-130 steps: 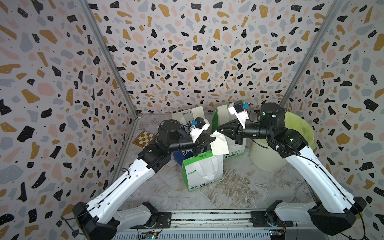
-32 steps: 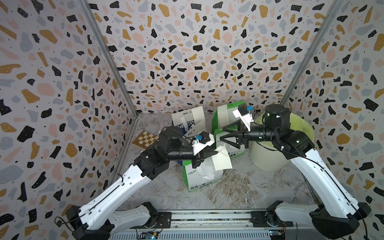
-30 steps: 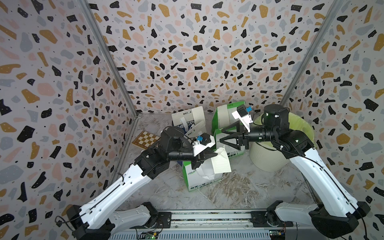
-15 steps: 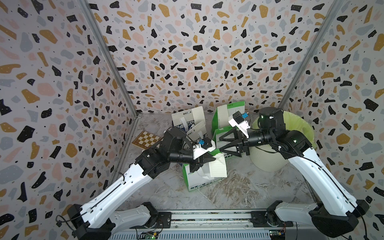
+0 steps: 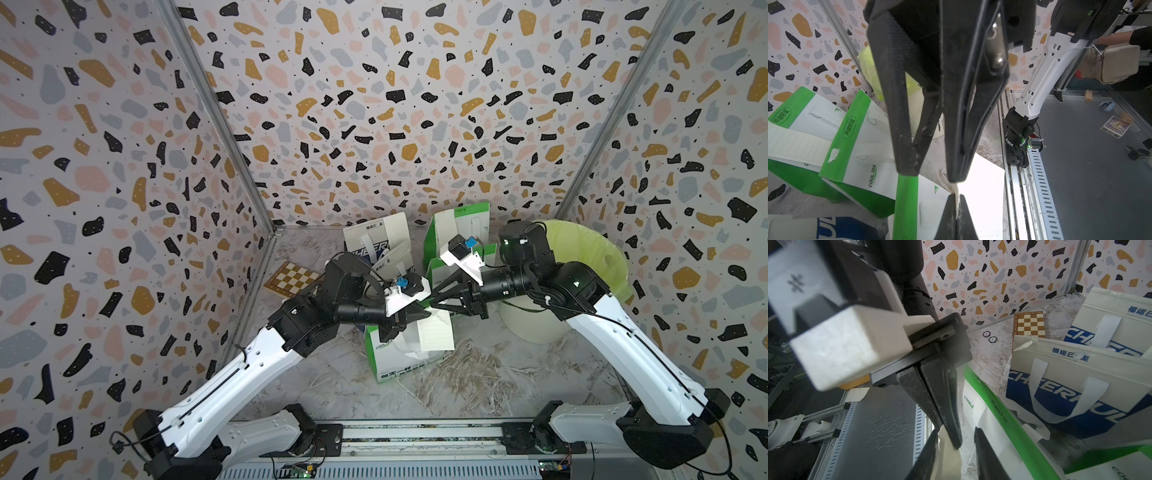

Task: Shred takeout receipts and throw away
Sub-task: Shred the takeout receipt.

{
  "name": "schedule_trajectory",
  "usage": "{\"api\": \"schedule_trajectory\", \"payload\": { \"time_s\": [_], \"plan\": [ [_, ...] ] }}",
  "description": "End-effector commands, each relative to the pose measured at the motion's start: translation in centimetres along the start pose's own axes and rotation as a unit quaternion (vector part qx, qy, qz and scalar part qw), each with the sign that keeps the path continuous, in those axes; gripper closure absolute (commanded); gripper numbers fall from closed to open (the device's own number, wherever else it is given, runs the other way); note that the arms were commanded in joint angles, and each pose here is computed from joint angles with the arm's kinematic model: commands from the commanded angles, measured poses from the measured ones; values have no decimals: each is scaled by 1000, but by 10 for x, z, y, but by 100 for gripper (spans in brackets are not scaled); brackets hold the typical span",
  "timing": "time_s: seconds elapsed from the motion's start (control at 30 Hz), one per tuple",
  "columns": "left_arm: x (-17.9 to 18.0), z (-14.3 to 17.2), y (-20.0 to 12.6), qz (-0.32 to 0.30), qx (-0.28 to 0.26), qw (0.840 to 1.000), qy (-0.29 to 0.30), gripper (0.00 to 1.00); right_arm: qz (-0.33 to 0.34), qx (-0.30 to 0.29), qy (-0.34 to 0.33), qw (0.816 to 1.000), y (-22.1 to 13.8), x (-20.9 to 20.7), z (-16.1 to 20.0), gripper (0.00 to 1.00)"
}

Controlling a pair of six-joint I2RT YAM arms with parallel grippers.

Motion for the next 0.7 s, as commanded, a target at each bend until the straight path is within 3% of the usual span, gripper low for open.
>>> {"api": "schedule_trajectory", "payload": {
  "time_s": [0.0,0.37,0.47,0.57,0.63,0.67],
  "plan": [
    [-2,-15,-7,-6,-24,999,25,100,13,0,-1,1000,-2,1,2,74],
    [3,-15,-7,-24,-24,999,33,100,16,-13,5,1000,-1,1,5,87],
    [3,-15,-6,-26,-24,999,34,100,11,-22,3,1000,-3,3,3,99],
    [6,-15,-7,-36,-22,998,36,100,9,-25,3,1000,-5,6,2,100],
    [13,-17,-9,-68,-23,997,36,75,26,-27,5,999,-6,3,3,100],
    [16,-18,-11,-82,-24,996,36,69,39,-27,8,999,-6,0,4,100]
  ]
}}
Point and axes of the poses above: each gripper's point midway between its finger pads, its own y axis out along the fingers, its own x axis along the line the jaws close on, z = x × y, the point moved 5 cm from there along -y, back along the fingers, and after that the axes turned 5 degrees about -y, right-handed, at the moved point
